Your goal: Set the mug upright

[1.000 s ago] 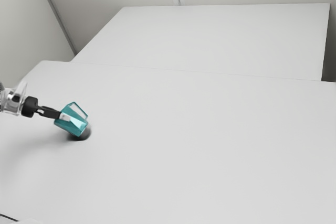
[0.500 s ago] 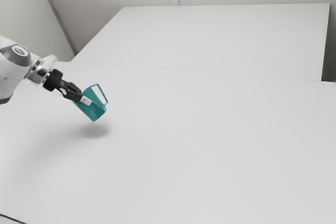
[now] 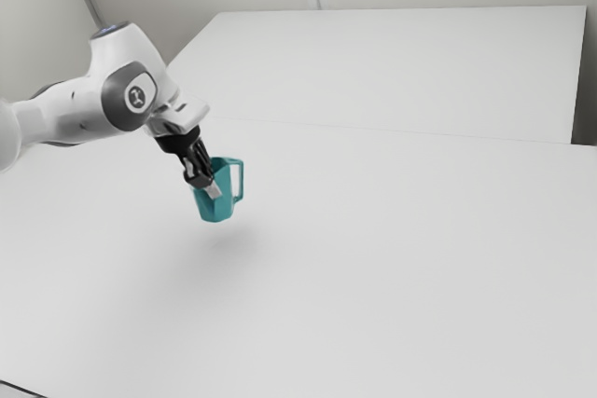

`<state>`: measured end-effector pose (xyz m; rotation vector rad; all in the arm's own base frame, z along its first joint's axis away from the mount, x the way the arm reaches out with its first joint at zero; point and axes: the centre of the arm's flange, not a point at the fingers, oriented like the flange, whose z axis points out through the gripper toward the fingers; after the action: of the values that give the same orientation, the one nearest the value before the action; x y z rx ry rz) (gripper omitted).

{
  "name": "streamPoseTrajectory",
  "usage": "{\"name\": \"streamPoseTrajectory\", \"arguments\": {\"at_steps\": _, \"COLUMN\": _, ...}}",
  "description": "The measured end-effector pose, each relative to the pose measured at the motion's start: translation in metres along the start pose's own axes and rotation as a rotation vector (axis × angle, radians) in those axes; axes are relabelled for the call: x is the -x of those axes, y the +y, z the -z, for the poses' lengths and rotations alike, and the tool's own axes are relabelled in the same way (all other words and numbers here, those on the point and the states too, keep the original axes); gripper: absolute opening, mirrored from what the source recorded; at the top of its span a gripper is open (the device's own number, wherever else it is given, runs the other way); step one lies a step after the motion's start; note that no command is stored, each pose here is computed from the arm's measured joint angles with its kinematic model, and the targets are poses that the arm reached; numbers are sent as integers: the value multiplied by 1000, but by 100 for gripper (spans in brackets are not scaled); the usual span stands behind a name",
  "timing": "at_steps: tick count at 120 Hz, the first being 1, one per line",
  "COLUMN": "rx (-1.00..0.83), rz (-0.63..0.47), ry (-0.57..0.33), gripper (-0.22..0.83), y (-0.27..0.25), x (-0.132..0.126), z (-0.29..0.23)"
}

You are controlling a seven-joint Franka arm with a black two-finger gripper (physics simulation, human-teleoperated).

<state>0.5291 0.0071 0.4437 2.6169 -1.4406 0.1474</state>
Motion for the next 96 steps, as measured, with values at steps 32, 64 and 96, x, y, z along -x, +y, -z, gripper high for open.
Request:
{"name": "streamPoseTrajectory", "arguments": {"at_steps": 32, "rx": -132, "rz": 193, "ry": -62, "gripper": -17, "y": 34, "x": 31, "z": -2}}
{"name": "streamPoseTrajectory", "arguments": {"at_steps": 64, "rx": -210, "rz": 300, "ry": -90, "gripper": -17, "y": 66, "x": 21, "z": -31}}
{"name": "streamPoseTrajectory", "arguments": {"at_steps": 96, "rx": -292, "rz": 363, "ry": -78, "gripper": -17, "y": 90, "x": 0, "z": -60}}
